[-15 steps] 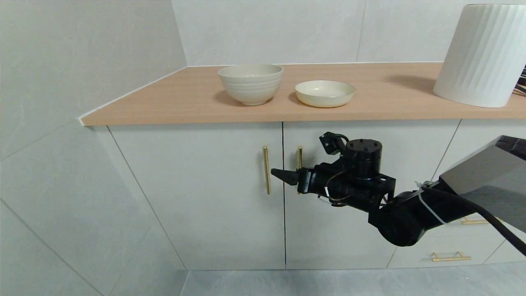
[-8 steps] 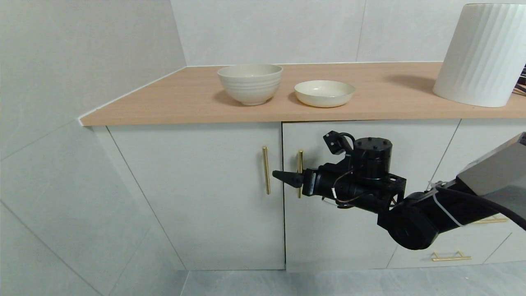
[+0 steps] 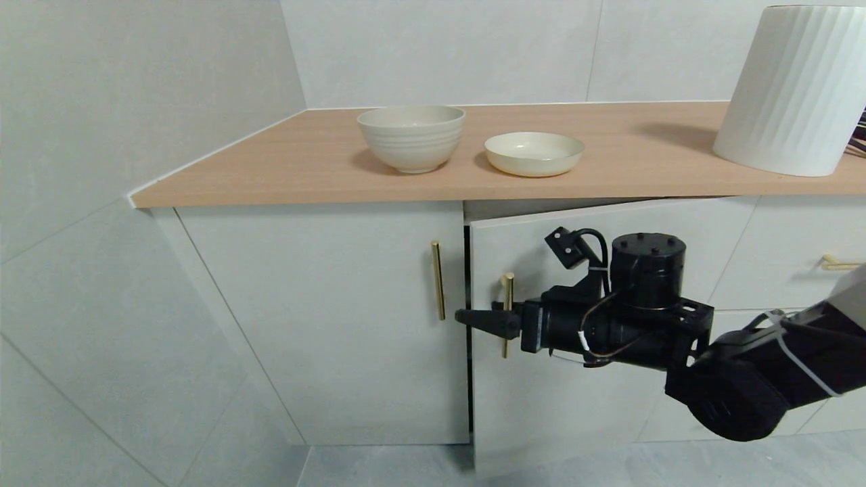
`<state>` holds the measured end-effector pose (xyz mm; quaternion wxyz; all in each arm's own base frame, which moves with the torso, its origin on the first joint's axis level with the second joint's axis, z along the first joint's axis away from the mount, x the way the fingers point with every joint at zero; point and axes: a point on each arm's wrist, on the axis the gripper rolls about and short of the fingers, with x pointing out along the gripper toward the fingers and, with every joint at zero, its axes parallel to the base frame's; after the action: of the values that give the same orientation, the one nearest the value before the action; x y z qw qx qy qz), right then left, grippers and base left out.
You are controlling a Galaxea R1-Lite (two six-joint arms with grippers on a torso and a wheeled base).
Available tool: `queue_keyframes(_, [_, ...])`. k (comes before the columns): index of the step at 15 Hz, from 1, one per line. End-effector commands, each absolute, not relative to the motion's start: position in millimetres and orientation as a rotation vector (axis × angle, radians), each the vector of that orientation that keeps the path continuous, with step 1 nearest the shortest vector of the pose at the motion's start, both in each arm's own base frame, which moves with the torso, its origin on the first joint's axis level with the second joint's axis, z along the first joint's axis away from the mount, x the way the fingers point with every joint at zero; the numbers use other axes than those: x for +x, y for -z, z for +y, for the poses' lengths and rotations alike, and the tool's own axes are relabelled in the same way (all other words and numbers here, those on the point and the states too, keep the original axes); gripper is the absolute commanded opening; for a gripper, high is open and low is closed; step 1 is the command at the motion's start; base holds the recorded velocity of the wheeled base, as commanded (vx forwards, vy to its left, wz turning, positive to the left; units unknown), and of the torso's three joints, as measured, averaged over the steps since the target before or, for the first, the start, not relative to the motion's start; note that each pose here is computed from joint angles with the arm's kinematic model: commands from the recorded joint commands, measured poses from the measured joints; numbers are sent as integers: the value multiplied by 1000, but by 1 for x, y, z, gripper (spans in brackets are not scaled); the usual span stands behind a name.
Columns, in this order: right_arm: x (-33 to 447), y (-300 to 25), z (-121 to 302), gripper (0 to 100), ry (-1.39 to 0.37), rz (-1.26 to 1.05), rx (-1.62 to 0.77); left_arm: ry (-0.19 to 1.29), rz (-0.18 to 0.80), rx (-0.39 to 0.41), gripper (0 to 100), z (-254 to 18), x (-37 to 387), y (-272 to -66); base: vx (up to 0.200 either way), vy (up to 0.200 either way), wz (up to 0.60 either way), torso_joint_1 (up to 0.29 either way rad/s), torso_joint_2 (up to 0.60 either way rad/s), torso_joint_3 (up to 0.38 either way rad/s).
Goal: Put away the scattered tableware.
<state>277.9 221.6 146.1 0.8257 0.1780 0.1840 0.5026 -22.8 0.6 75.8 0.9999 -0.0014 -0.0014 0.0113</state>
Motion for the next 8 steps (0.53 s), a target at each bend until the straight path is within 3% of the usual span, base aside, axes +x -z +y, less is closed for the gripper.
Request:
queue_keyframes(1, [252,-166,207,100,-1127,363,379,-23,-2,-3,100,1,-23,-76,0,0,0,0,0,0])
queue_keyframes(8, [211,-164,184,100,-1149,402,373,-23,-2,0,100,1,-23,-76,0,0,0,0,0,0])
